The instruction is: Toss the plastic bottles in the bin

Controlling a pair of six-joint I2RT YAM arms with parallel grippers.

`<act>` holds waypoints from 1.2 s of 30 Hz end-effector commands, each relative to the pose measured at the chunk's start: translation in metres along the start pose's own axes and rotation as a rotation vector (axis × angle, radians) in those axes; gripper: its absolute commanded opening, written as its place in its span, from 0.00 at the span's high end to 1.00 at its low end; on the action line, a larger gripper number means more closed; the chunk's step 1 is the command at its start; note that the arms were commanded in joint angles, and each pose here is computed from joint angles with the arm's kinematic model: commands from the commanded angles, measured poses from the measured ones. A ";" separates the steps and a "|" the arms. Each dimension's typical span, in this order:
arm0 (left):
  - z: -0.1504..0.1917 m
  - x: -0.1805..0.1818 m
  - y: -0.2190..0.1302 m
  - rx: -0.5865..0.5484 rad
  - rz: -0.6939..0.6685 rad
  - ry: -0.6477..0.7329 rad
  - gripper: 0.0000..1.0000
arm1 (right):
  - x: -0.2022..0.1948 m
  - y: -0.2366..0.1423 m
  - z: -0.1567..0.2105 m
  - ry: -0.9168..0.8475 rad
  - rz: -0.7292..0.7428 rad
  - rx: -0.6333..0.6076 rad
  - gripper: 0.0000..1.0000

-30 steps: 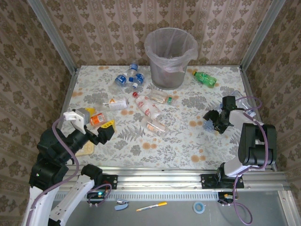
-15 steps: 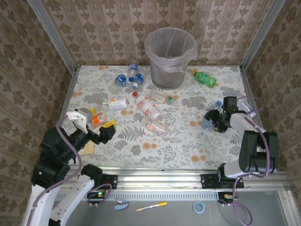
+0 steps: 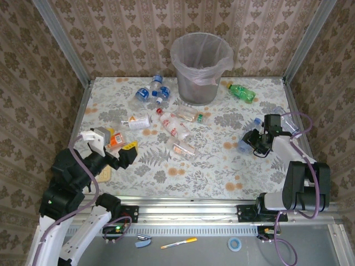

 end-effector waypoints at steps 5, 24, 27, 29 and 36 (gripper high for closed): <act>0.002 0.002 0.001 -0.017 -0.003 0.011 0.00 | 0.007 -0.022 0.004 -0.036 -0.014 -0.030 0.56; 0.007 -0.006 -0.004 -0.068 0.066 0.027 0.00 | 0.087 -0.157 0.014 -0.275 -0.368 -0.408 0.65; 0.008 -0.005 -0.005 -0.075 0.065 0.024 0.00 | 0.098 -0.177 0.019 -0.305 -0.438 -0.445 0.65; 0.009 -0.005 -0.006 -0.078 0.065 0.023 0.00 | 0.106 -0.192 0.023 -0.327 -0.486 -0.471 0.65; 0.012 0.003 -0.008 -0.119 0.021 0.001 0.00 | 0.126 -0.245 0.028 -0.406 -0.606 -0.602 0.66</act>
Point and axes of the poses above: each hand's point on the last joint's axis, 136 mm out from that joint toward the fingers, its own y axis out along the fingers, its own x axis along the line the jaws close on, z = x × y, the point moved 3 cm from there along -y, back along the fingers, and after that the axes turned 10 degrees about -y, right-handed, at the moved point
